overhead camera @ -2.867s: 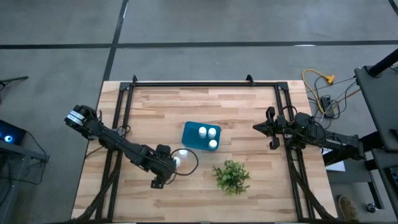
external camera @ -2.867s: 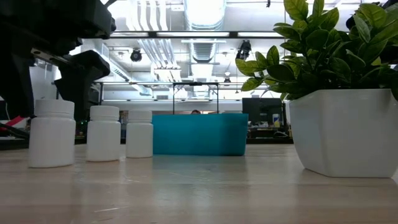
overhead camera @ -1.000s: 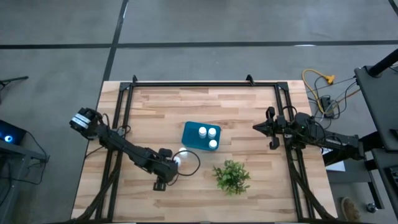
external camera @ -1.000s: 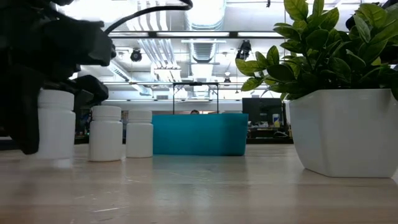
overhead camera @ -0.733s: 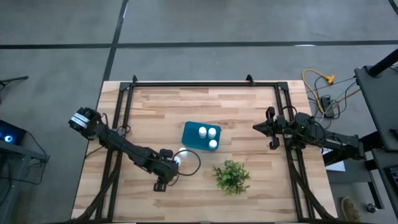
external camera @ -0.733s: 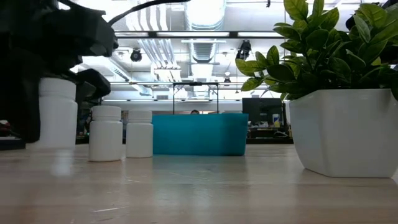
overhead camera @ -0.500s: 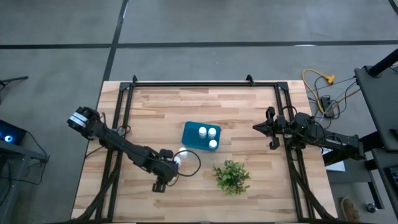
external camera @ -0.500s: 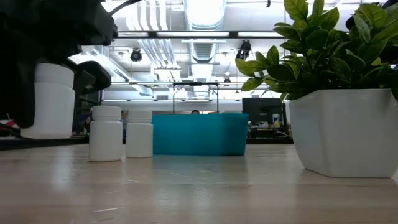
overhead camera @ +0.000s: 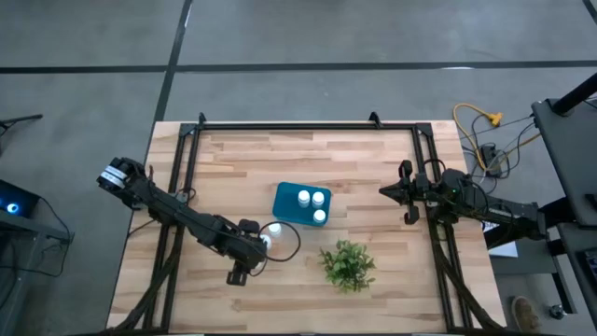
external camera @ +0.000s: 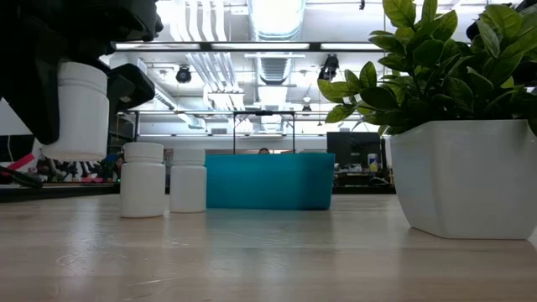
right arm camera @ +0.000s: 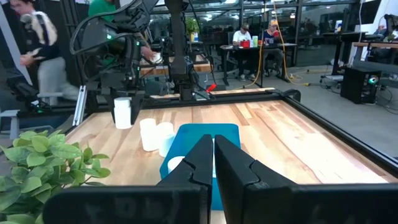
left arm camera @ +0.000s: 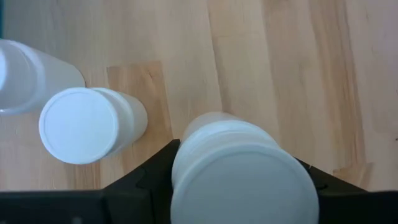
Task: Pick and place pill bottles into a basket
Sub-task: Put the white pill bottle in the blue bin
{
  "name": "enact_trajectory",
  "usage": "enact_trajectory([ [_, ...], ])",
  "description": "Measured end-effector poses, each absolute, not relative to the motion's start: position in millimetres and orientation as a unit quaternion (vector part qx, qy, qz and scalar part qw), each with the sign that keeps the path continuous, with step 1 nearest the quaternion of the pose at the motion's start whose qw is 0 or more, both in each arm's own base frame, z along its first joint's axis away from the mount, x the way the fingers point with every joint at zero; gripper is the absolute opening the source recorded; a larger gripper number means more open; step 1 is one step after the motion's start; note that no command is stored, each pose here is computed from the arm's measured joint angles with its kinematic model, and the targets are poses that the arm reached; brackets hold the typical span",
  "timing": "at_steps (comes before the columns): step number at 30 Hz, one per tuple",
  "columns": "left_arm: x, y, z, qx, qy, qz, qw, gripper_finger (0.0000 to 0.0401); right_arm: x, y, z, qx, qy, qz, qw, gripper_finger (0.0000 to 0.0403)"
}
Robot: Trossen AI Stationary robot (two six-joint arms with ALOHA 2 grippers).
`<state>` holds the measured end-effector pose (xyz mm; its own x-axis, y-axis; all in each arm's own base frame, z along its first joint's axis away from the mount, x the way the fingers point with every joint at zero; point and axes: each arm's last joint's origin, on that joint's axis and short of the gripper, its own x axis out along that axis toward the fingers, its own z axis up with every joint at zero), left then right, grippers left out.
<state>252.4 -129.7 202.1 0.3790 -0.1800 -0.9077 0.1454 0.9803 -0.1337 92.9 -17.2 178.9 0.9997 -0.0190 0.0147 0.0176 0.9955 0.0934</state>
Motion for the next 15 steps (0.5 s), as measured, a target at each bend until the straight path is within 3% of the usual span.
enact_trajectory([
  [15, 257, -130, 177, -0.007, 0.572, -0.087, 0.816, 0.0175, 93, -17, 179, 0.047, -0.008, -0.009, 0.999, 0.0009],
])
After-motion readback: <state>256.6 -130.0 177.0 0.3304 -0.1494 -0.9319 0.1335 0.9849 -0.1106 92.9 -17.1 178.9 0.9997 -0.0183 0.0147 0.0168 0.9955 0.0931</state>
